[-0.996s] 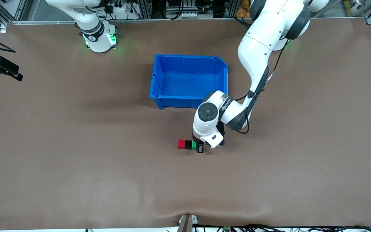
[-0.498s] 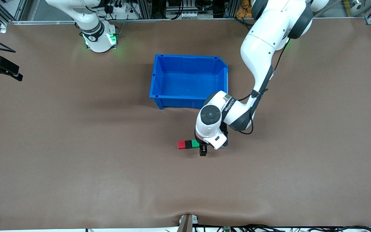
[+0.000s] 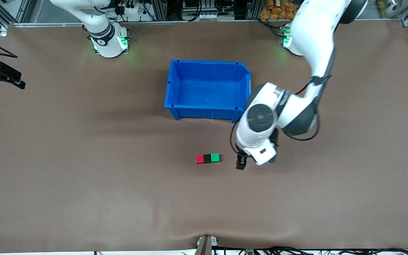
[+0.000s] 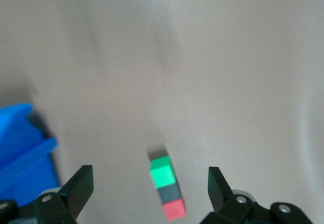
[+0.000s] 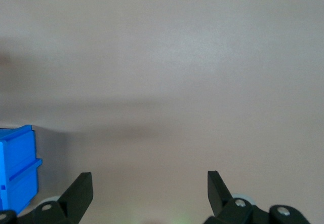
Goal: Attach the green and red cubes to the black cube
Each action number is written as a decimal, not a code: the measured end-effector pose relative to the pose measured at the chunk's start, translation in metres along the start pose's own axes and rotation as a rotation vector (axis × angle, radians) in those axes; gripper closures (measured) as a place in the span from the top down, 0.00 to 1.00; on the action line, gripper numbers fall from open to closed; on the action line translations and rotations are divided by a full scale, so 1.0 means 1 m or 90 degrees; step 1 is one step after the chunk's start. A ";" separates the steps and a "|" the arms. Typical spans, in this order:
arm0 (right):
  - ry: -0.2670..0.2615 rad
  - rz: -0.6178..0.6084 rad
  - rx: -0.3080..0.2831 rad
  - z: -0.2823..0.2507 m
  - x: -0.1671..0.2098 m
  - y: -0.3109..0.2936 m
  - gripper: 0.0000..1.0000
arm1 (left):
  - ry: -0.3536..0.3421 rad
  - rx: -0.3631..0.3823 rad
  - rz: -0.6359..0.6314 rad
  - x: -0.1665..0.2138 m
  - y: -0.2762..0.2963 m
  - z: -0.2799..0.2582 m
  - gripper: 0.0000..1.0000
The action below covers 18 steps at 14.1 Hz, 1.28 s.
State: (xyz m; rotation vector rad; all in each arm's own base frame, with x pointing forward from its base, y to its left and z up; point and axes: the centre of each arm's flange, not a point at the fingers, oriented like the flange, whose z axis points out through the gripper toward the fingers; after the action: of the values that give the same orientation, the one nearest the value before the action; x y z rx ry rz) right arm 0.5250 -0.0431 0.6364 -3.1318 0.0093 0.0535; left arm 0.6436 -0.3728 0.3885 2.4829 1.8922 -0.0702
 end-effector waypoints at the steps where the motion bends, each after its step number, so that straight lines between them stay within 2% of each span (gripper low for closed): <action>1: 0.000 0.000 0.000 0.000 0.000 0.000 1.00 | -0.016 0.005 0.022 0.019 -0.002 -0.025 1.00; 9: 0.000 0.000 0.002 0.000 0.000 0.000 1.00 | -0.028 0.032 0.269 0.159 -0.059 -0.179 1.00; 14: 0.000 0.000 0.002 0.000 0.000 0.000 1.00 | -0.016 -0.013 0.400 0.275 -0.108 -0.257 1.00; 16: 0.000 0.000 0.002 0.000 0.000 0.000 1.00 | -0.006 -0.018 0.437 0.303 -0.128 -0.276 1.00; 18: 0.000 0.000 0.003 0.000 0.000 0.000 1.00 | 0.022 -0.007 0.478 0.309 -0.139 -0.289 1.00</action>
State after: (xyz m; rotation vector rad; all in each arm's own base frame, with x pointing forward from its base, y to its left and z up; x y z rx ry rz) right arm 0.5251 -0.0430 0.6363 -3.1278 0.0101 0.0540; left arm 0.5979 -0.0262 0.6647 3.0013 0.8494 -0.0026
